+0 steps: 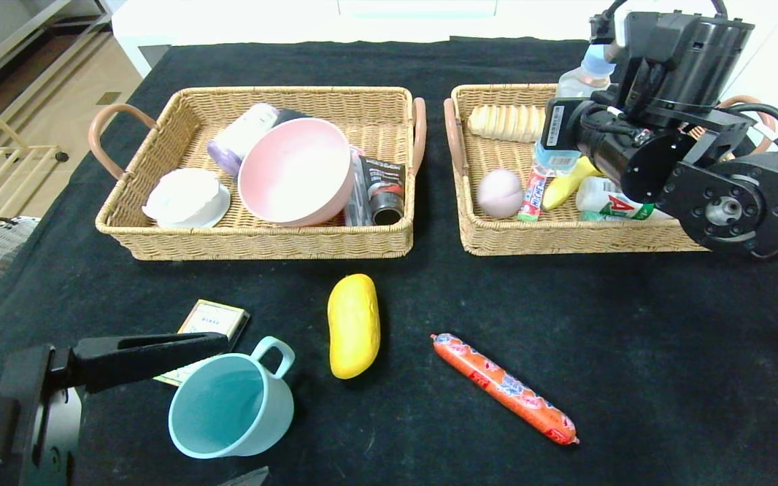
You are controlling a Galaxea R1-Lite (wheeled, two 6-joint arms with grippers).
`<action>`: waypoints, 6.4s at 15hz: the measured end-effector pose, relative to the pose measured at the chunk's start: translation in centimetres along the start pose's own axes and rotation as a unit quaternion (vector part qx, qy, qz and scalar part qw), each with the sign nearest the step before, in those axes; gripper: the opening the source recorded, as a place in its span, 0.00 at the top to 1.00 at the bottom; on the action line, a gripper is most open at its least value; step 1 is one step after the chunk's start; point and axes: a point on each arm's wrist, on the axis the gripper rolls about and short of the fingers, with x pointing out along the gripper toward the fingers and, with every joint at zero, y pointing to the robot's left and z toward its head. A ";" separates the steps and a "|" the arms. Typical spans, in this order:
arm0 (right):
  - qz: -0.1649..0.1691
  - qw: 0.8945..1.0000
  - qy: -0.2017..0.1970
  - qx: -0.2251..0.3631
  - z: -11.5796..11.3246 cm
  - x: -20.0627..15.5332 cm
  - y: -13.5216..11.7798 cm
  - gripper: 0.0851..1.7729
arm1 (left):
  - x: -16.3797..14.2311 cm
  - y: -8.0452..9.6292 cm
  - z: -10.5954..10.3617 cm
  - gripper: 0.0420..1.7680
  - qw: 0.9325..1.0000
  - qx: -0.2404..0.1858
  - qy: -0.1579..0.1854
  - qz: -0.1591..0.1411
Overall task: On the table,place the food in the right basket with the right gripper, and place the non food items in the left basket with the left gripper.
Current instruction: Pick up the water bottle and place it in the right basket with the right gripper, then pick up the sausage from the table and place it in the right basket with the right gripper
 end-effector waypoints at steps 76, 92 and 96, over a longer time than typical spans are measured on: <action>0.290 0.858 0.321 -0.278 -12.3 -18.7 4.7 0.79 | -1.4 -0.1 0.8 0.03 0.999 0.016 -0.031 0.020; 0.258 0.897 0.264 -0.244 -8.1 -18.6 3.8 0.78 | -1.2 -0.1 0.5 0.03 0.999 0.022 -0.023 0.019; 0.188 0.937 0.222 -0.196 -5.2 -14.9 2.2 0.79 | -1.2 -0.1 0.5 0.03 0.999 0.022 -0.023 0.019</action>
